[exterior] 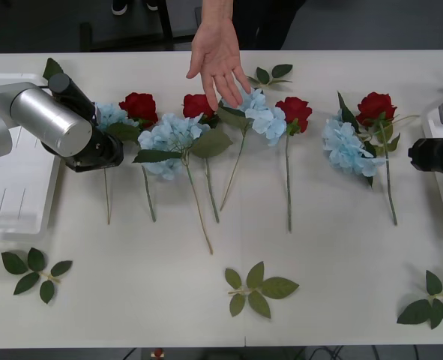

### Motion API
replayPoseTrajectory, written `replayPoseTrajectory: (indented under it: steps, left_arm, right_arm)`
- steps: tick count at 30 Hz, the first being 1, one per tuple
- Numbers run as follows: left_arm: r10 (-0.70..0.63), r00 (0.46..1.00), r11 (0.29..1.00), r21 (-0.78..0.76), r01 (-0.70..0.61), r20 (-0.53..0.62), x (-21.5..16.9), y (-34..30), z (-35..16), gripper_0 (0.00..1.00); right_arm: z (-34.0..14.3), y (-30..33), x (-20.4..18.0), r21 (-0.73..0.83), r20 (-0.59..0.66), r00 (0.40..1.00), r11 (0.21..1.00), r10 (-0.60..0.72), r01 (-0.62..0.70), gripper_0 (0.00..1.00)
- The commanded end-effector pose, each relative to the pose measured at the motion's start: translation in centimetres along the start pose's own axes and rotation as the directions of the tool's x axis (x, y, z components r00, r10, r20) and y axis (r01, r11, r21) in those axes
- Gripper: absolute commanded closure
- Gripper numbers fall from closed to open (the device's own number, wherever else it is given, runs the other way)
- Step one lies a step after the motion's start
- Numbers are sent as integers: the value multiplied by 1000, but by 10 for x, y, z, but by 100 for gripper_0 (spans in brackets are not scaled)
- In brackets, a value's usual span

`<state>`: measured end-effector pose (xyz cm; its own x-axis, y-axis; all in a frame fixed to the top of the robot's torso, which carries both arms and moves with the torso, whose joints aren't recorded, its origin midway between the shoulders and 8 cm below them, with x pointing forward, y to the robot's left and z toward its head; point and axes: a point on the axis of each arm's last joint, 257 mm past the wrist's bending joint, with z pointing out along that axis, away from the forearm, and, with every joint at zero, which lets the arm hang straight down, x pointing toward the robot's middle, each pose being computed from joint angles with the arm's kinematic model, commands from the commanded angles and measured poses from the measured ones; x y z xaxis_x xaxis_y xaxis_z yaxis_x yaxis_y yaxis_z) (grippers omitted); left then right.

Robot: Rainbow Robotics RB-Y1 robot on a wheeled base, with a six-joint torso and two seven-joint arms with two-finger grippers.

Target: Place the red flowers into the right box and the blue flowers into the left box. If a person shows an open palm, hand one flower to the person first, then continue sorting.

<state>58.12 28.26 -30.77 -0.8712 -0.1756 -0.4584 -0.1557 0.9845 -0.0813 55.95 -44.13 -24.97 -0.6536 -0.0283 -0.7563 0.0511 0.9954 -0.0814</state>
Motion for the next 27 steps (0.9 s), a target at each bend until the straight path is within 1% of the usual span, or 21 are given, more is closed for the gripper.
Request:
replayPoseTrajectory:
  steps: [1, 7, 13, 16, 27]
  left_arm:
    - [24, 1000, 1000, 20, -24, -9, 4, -10, 0, 100]
    - [25, 1000, 999, 19, -25, -8, 4, -10, 0, 100]
    - [26, 1000, 999, 20, -26, -9, 4, -11, 0, 100]
    - [25, 1000, 999, 19, -25, -8, 4, -10, 0, 100]
    - [25, 1000, 999, 21, -25, -11, 6, -11, 1, 100]
  right_arm:
    - [6, 5, -35, 4, 55, 998, 1000, 8, -8, 46]
    - [16, 31, -54, -37, 75, 996, 999, 37, -34, 45]
    - [21, 43, -59, -51, 83, 996, 998, 29, -25, 46]
    - [23, 48, -58, -53, 82, 997, 999, 15, -11, 46]
    - [41, 54, -36, -48, 67, 998, 999, -18, 21, 45]
